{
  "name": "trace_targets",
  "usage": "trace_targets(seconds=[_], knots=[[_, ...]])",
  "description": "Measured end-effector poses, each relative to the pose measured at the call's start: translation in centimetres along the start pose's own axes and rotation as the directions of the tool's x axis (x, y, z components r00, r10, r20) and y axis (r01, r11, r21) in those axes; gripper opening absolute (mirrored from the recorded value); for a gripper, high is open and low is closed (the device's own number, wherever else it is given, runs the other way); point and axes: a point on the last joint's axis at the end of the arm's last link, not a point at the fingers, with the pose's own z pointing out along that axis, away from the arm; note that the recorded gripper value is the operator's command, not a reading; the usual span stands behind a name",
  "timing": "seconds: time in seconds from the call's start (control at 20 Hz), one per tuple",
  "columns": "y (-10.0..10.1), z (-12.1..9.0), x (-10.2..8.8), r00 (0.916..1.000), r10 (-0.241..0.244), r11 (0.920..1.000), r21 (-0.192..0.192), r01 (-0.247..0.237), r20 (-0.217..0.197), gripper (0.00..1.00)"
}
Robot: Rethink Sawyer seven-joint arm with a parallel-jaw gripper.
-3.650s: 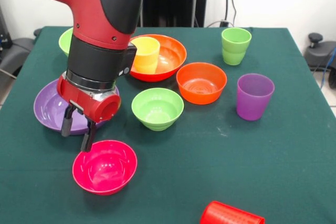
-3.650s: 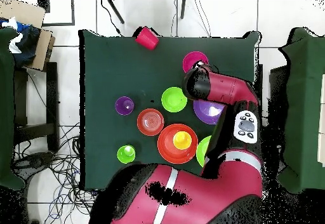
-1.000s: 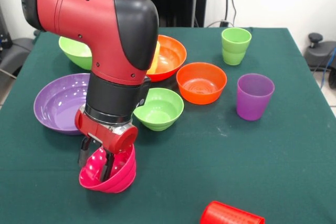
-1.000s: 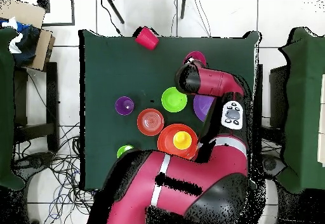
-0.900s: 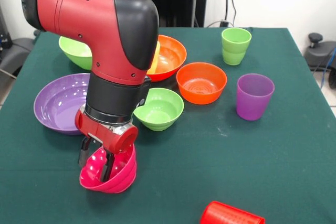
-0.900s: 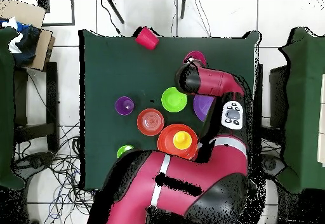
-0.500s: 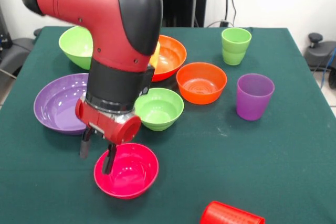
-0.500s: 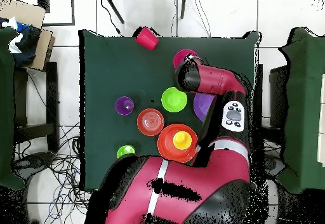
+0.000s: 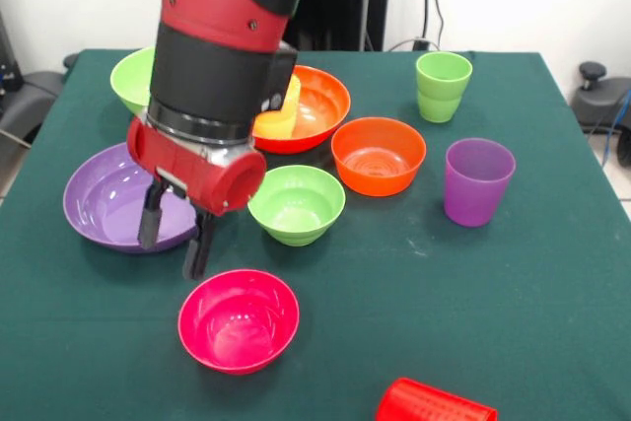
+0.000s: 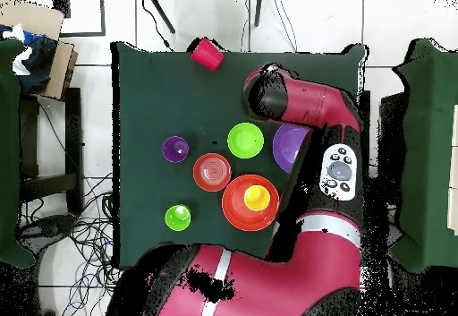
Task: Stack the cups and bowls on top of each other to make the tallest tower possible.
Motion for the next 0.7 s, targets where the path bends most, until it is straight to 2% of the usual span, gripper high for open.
trace_targets(seconds=[0.3,0.6,0.7], knots=[[0.3,-1.8,-1.3,0.9999,0.012,0.9999,-0.007,-0.012,0.008,1.00],[0.9,-1.9,-1.1,0.9999,0.017,0.9997,-0.019,-0.017,0.002,1.00],[1.6,-1.8,-0.8,0.9998,0.020,0.9992,-0.034,-0.021,-0.007,1.00]])
